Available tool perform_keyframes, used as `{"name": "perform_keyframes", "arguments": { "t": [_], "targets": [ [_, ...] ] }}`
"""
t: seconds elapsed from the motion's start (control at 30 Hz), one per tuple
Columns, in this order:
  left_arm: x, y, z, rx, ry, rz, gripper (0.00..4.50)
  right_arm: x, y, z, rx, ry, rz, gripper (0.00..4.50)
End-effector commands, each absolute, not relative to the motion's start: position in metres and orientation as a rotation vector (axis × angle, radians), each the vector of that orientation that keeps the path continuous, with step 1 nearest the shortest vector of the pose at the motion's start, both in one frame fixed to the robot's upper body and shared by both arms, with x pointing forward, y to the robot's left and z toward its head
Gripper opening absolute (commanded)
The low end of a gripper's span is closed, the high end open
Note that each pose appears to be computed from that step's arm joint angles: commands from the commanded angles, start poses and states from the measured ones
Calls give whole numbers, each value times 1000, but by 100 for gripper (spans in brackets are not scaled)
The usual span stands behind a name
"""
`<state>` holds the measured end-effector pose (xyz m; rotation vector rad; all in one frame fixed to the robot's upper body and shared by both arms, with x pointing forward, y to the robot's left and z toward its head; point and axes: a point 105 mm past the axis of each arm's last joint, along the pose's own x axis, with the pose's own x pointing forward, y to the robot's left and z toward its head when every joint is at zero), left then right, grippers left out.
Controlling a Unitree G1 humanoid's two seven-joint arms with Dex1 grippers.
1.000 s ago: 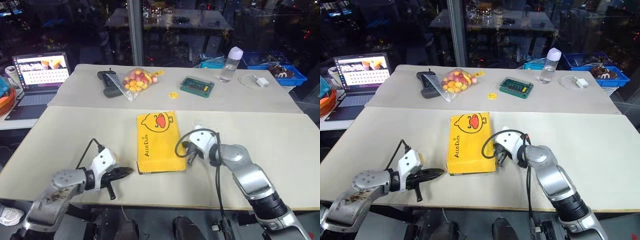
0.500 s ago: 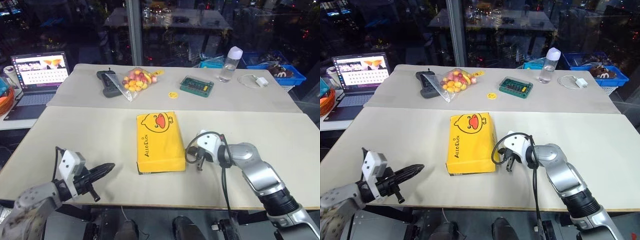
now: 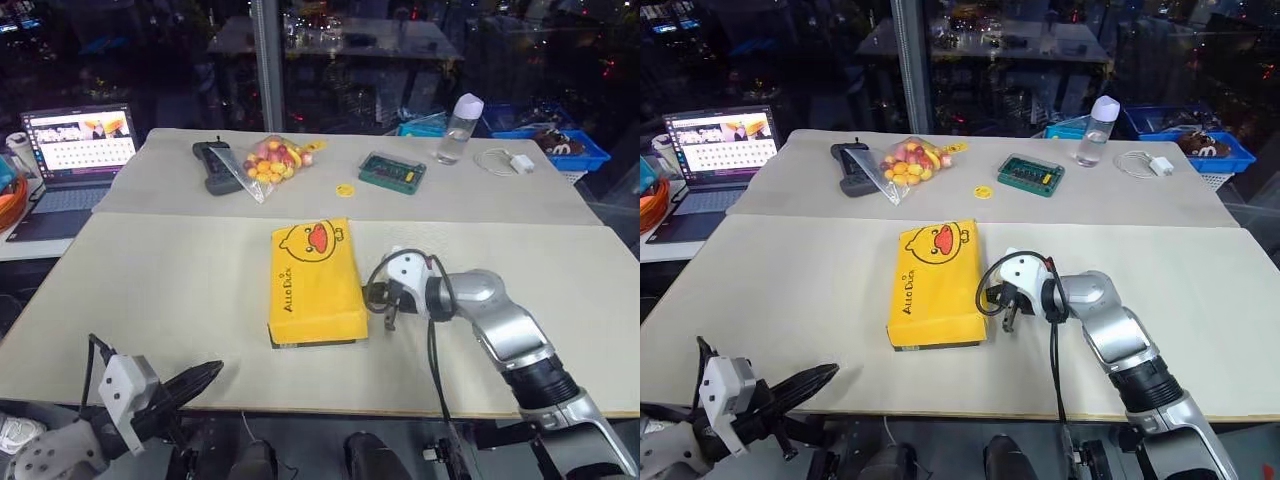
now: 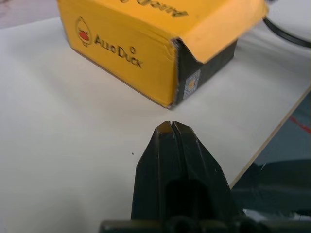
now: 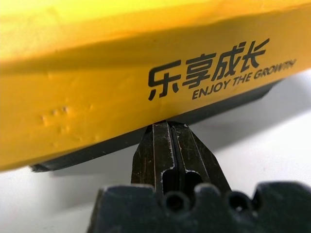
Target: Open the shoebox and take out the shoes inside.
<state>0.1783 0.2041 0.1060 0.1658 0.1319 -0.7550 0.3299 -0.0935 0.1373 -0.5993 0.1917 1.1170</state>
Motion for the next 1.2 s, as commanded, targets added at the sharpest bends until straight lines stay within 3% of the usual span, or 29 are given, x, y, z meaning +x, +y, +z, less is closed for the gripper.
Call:
{"name": "perform_keyframes", "arguments": {
  "t": [0.03,0.13,0.17,0.27,0.33,0.4,0.6,0.73,0.83,0.93,1.03,1.1,1.2],
  "targets": [
    [174,197,109,186,95,-772,0,323,-73,178,-634,79,1210,2],
    [173,193,106,182,96,-772,0,323,-52,214,-659,-28,1278,2],
    [173,193,104,184,99,-771,0,328,-37,241,-613,-113,1285,2],
    [176,190,97,178,107,-771,0,335,-2,343,-208,-401,1269,2],
    [181,187,96,172,105,-771,0,343,-5,376,35,-452,1243,2],
    [184,186,95,176,102,-776,0,351,-9,369,1,-435,1210,2],
    [192,189,98,176,103,-770,0,367,-24,307,-287,-258,1144,2],
    [198,193,107,172,101,-770,0,358,-29,273,-563,-182,1202,2],
    [202,193,110,168,105,-772,0,348,-29,266,-679,-165,1266,2],
    [205,190,111,159,112,-784,0,338,-32,261,-810,-139,1338,78],
    [208,183,115,155,107,-796,0,323,-37,255,-1025,-145,1427,174],
    [209,179,116,149,107,-808,0,314,-42,250,-1207,-159,1476,265],
    [207,171,115,155,109,-844,0,304,-50,241,-1376,-143,1548,344]
  ]
}}
